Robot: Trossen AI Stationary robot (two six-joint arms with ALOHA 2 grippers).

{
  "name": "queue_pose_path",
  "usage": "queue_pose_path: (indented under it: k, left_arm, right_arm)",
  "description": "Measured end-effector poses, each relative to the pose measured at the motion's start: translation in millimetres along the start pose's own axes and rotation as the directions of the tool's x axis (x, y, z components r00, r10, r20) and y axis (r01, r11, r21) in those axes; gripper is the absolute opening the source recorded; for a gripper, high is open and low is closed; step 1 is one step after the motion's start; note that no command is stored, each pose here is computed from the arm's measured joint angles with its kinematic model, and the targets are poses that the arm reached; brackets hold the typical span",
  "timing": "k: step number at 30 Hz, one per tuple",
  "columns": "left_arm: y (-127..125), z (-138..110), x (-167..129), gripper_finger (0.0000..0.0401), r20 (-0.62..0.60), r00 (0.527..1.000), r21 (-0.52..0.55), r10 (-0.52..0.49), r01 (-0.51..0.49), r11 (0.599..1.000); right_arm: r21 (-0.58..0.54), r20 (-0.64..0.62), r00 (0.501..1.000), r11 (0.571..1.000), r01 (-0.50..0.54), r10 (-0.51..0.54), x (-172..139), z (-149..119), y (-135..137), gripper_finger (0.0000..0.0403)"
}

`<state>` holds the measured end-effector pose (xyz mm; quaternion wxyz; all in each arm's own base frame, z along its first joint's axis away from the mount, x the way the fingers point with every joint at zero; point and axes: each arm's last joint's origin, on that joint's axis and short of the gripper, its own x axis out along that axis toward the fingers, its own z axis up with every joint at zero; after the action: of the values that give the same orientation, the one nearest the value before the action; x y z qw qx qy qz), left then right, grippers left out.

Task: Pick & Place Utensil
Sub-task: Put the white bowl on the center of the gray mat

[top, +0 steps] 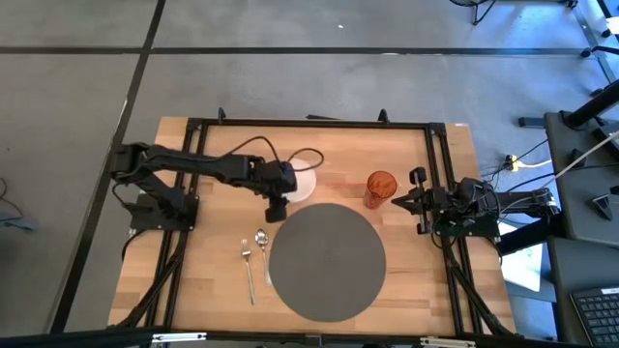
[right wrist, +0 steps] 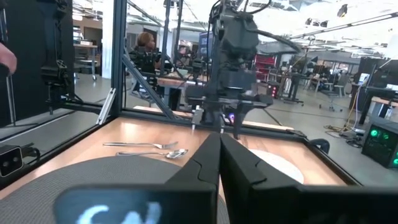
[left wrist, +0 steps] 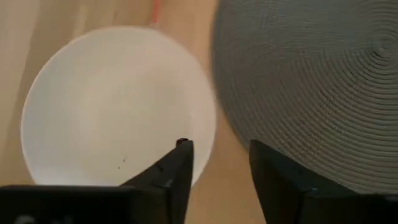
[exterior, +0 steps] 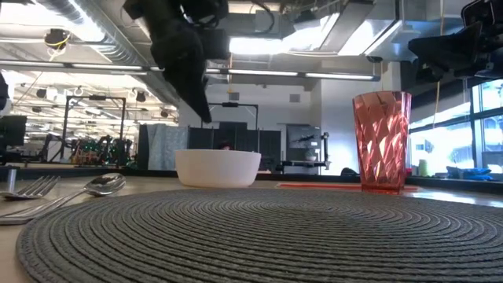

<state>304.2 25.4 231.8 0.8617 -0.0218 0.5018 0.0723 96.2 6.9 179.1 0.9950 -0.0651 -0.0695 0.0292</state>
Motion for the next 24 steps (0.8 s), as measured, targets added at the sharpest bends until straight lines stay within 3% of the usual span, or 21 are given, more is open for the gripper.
queue_pose_path:
  k: [7,24]
  left_arm:
    - [-1.8,-1.5,23.1,0.0192,-0.069,0.998,-0.008,-0.010,0.009,1.000]
    - [3.4,-10.9,75.4,0.0193,-0.197,0.980,-0.004,0.021,-0.022,1.000]
  right_arm:
    - [0.001,0.000,1.000,1.000,0.000,0.000,0.0,0.0,0.0,0.0010]
    - [0.058,0.000,1.000,0.998,0.000,0.000,0.0,0.1,0.0,0.0010]
